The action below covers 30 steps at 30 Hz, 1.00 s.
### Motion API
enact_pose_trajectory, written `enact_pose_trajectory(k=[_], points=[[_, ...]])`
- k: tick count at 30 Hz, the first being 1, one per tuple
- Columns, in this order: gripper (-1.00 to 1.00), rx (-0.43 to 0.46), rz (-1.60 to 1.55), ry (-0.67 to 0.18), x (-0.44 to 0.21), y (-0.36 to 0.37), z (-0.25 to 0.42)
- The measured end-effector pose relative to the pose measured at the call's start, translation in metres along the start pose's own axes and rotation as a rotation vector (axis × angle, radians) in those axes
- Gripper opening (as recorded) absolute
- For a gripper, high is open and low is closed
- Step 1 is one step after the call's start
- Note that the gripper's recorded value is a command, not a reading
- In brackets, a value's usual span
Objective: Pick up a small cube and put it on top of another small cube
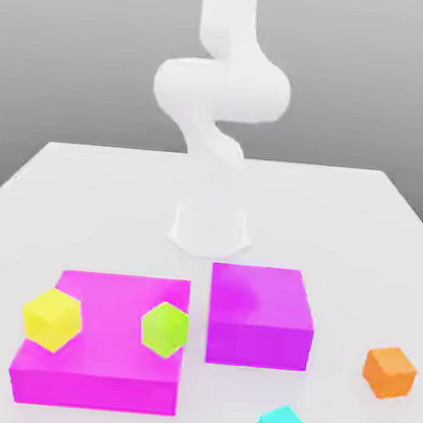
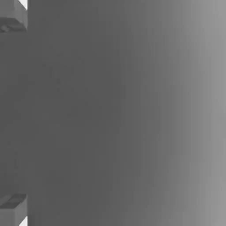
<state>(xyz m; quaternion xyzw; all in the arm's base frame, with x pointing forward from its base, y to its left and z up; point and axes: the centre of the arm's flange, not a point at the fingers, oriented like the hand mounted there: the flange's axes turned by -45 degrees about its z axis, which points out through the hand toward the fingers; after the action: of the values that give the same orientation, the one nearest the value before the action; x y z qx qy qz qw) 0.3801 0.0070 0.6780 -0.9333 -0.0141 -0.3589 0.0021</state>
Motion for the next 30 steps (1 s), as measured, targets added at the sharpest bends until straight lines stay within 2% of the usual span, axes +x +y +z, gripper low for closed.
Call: enact_pose_trajectory(k=[6, 13, 27, 30], points=[[0.00, 0.037, -0.098, -0.160, -0.010, -0.021, 0.114], [0.00, 0.083, -0.215, -0.339, -0.053, -0.050, 0.237], [0.00, 0.181, -0.456, -0.693, -0.227, -0.104, 0.428], [0.00, 0.187, -0.470, -0.714, -0.259, -0.107, 0.458]])
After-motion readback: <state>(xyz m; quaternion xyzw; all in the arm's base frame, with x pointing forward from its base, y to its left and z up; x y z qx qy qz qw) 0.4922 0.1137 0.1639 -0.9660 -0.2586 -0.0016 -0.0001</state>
